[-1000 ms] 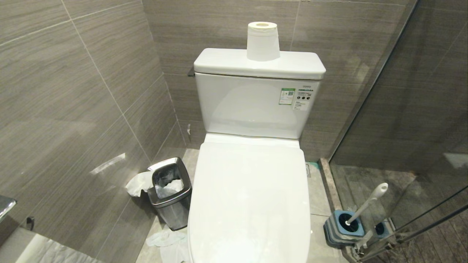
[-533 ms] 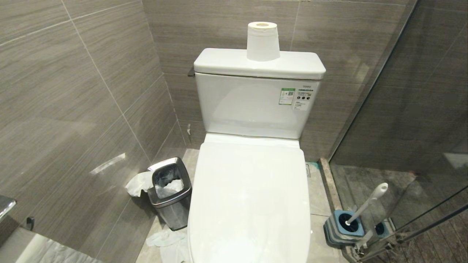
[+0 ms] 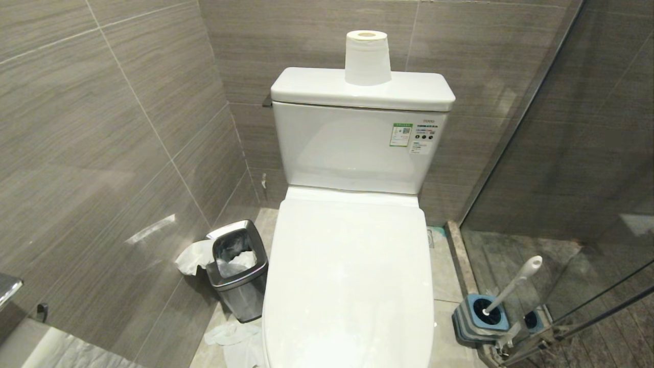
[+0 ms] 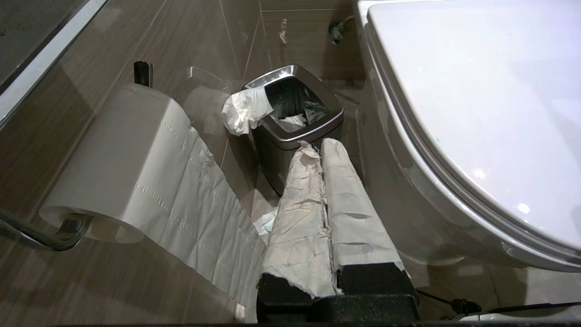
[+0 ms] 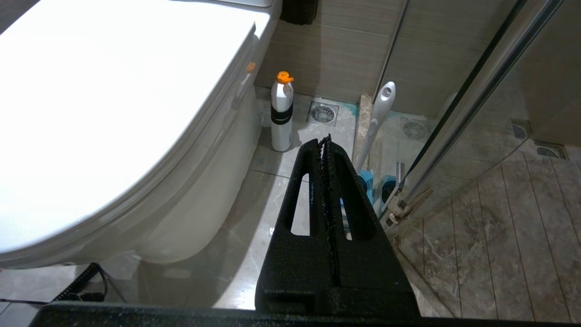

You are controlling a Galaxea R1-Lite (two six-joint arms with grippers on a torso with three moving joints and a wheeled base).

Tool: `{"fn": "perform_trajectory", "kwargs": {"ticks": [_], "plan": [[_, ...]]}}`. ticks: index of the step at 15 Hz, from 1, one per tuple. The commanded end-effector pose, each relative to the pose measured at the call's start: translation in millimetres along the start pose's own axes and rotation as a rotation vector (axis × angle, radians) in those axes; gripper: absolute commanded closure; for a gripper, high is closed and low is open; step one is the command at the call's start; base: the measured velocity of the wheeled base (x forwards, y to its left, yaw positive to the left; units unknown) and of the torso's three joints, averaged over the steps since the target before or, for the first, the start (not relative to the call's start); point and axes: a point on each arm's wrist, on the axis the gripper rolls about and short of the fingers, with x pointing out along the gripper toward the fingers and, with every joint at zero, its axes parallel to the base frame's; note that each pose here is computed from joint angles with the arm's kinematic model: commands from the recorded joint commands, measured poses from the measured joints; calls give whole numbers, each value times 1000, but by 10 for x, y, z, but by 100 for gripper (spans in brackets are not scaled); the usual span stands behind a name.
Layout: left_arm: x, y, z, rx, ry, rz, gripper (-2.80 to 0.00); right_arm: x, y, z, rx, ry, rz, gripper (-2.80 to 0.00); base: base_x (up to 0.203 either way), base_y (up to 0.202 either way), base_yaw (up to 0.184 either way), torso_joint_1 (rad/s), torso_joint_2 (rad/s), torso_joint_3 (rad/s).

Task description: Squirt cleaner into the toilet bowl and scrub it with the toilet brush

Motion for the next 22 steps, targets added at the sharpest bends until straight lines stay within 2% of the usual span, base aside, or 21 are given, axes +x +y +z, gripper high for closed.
{"fn": "perform_trajectory", "kwargs": {"ticks": [1, 22], "plan": [[2, -1, -9, 0, 3, -1, 0, 0, 0, 0, 0, 0, -1, 0, 0, 0, 0, 0, 0, 0], [1, -1, -9, 0, 1, -1, 0, 1, 0, -1, -1, 1, 1, 0, 0, 0, 0, 0, 0, 0]]}}
